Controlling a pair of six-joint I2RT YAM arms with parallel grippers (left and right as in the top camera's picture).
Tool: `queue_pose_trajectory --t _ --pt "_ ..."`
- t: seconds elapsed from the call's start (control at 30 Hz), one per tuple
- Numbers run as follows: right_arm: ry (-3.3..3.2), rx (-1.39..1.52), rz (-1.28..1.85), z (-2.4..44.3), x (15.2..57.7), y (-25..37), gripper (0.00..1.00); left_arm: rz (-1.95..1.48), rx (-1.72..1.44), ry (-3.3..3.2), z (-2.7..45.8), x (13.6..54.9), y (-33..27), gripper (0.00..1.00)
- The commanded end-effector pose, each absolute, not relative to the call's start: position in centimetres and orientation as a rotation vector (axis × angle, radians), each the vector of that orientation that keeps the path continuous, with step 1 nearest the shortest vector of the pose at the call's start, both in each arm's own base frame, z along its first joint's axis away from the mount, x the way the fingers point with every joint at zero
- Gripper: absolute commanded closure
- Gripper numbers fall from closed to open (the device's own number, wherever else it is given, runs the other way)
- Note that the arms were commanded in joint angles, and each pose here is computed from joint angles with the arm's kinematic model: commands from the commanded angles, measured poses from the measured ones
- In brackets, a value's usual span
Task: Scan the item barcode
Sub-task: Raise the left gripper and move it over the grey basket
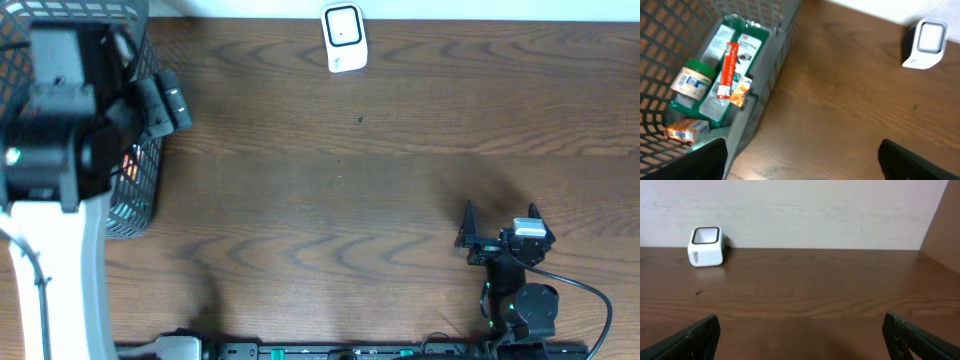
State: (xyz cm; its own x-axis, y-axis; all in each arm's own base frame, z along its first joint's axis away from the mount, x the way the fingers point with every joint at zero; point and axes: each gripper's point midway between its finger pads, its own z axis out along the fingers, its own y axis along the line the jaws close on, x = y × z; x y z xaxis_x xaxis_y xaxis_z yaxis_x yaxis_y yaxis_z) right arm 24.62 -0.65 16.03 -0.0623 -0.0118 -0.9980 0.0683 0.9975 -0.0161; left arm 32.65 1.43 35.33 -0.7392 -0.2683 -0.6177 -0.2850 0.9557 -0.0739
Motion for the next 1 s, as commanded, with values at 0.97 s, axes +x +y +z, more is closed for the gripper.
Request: queue_pose_trajectory --t 0.97 --pt "1.63 0.075 -0.075 16.0 24.6 -1.2 0.01 0.22 -0.952 2.0 39.4 34.5 18.8 0.02"
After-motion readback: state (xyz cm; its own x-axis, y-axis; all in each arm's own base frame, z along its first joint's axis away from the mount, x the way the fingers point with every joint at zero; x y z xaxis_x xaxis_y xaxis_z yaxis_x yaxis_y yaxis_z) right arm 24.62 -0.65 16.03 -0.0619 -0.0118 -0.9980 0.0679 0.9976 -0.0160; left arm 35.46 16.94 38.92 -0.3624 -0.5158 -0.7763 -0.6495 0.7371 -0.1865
